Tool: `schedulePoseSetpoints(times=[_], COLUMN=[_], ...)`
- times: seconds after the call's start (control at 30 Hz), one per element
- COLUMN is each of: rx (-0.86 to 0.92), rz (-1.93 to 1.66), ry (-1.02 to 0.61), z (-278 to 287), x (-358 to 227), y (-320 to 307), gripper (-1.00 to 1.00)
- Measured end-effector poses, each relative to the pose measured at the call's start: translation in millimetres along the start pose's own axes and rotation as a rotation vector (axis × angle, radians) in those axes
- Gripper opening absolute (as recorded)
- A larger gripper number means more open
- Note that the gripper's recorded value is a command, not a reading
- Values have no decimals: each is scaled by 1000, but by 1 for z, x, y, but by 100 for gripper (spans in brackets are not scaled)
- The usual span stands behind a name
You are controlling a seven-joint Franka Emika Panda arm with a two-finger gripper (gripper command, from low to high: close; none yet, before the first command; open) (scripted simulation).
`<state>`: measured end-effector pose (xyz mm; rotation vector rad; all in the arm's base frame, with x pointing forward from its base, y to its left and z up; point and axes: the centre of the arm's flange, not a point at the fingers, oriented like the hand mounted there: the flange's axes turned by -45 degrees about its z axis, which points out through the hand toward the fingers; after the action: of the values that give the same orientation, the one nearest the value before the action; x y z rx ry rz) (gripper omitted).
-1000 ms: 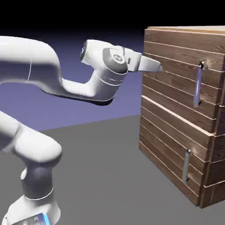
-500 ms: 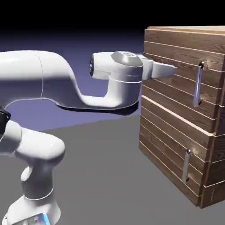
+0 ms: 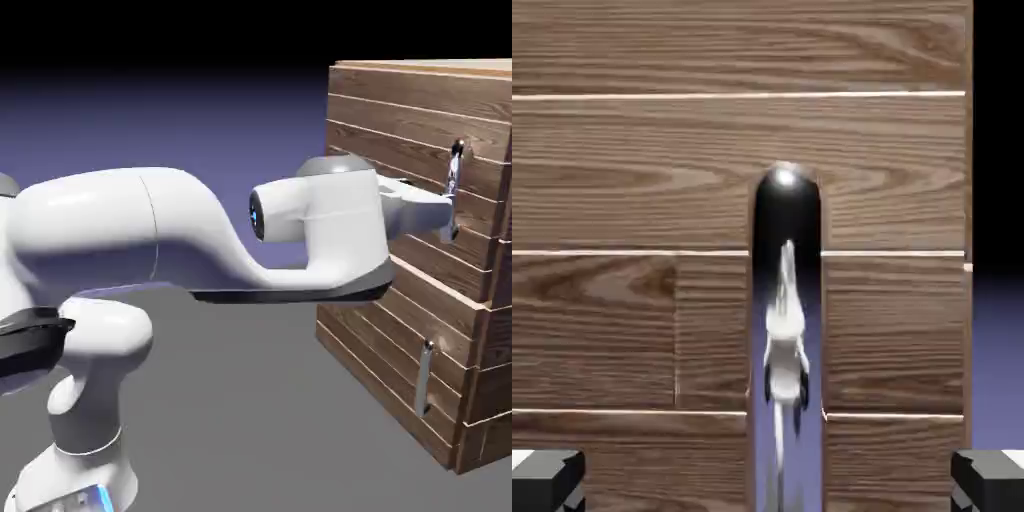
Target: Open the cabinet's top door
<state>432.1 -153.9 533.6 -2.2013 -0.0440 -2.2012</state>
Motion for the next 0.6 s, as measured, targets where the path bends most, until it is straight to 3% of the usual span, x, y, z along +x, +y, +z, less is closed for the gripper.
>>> schedulePoseSetpoints(times=[0.17, 0.2, 0.6], rx=[0, 0, -164], rz=[0, 0, -1], ry=[0, 0, 0], z=[50, 50, -21], x=[0, 0, 0], y=[0, 0, -30], gripper=[100, -100, -100])
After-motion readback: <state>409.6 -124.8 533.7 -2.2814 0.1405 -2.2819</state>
